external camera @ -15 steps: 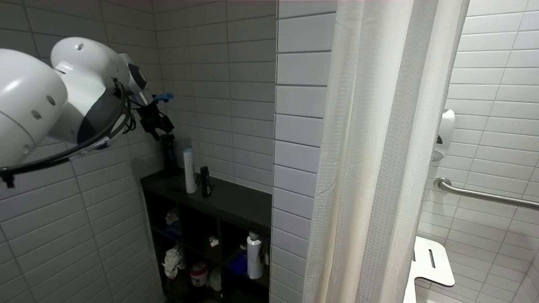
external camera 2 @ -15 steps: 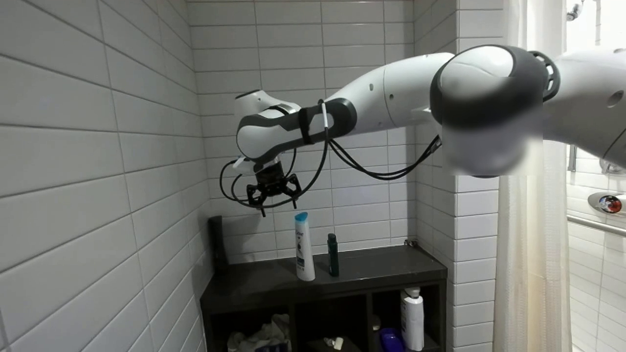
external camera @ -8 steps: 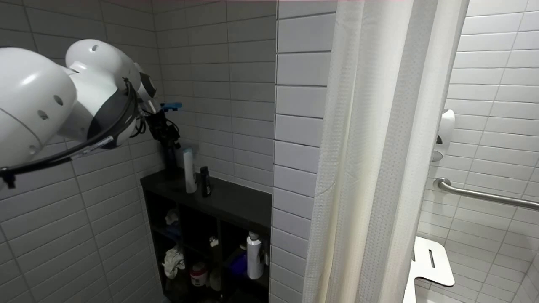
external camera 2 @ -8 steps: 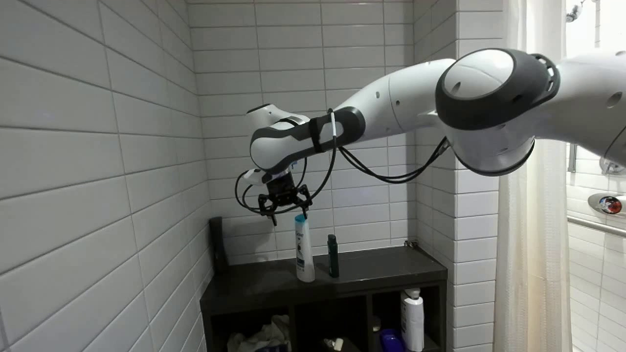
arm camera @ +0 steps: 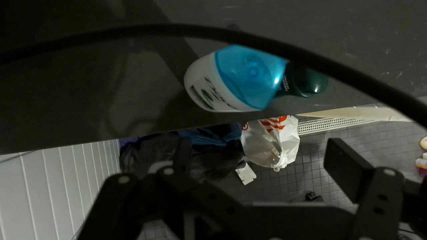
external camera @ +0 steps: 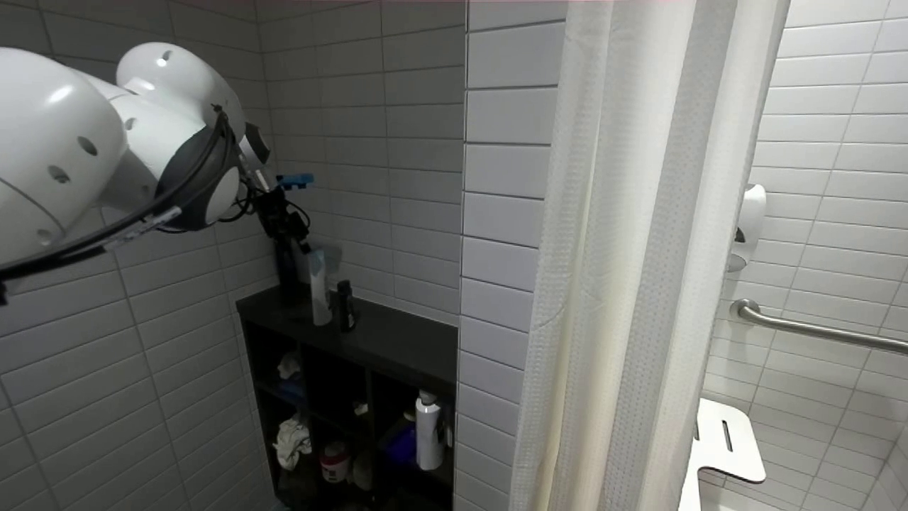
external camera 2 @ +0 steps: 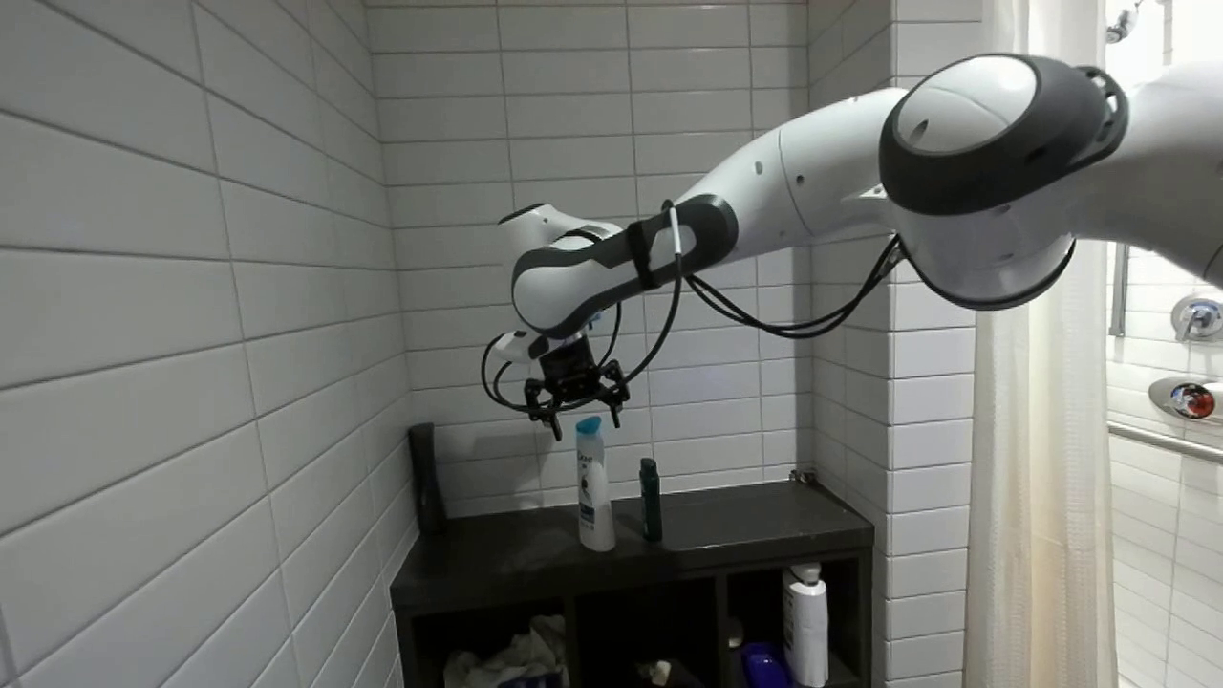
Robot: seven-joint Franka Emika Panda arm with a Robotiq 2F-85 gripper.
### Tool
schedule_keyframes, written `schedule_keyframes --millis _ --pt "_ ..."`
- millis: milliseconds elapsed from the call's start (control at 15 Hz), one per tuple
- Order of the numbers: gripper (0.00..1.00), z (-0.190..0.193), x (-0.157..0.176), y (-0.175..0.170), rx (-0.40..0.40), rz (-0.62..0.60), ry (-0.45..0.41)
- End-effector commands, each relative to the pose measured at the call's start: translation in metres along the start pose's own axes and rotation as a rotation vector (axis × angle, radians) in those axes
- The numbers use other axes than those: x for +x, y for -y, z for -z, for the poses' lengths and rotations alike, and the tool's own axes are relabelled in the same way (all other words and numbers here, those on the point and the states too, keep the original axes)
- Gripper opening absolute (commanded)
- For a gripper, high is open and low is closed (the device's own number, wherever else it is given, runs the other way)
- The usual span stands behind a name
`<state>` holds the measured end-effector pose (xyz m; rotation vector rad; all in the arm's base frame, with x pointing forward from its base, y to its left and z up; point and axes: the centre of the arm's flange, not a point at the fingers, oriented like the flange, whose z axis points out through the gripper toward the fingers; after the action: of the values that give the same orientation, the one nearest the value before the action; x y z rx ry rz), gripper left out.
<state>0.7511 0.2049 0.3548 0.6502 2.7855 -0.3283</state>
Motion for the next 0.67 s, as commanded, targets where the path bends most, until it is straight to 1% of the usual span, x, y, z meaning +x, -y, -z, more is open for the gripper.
schedule_keyframes --millis 0,67,200,600 --pt "1.0 0.01 0.015 0.028 -0.011 0.004 0.039" --pt "1.0 0.009 0.01 0.029 -0.037 0.041 0.07" --pt "1.0 0.004 -0.005 0.032 -0.063 0.084 0.086" --pt "1.0 -0.008 -0.051 0.051 -0.177 0.205 0.093"
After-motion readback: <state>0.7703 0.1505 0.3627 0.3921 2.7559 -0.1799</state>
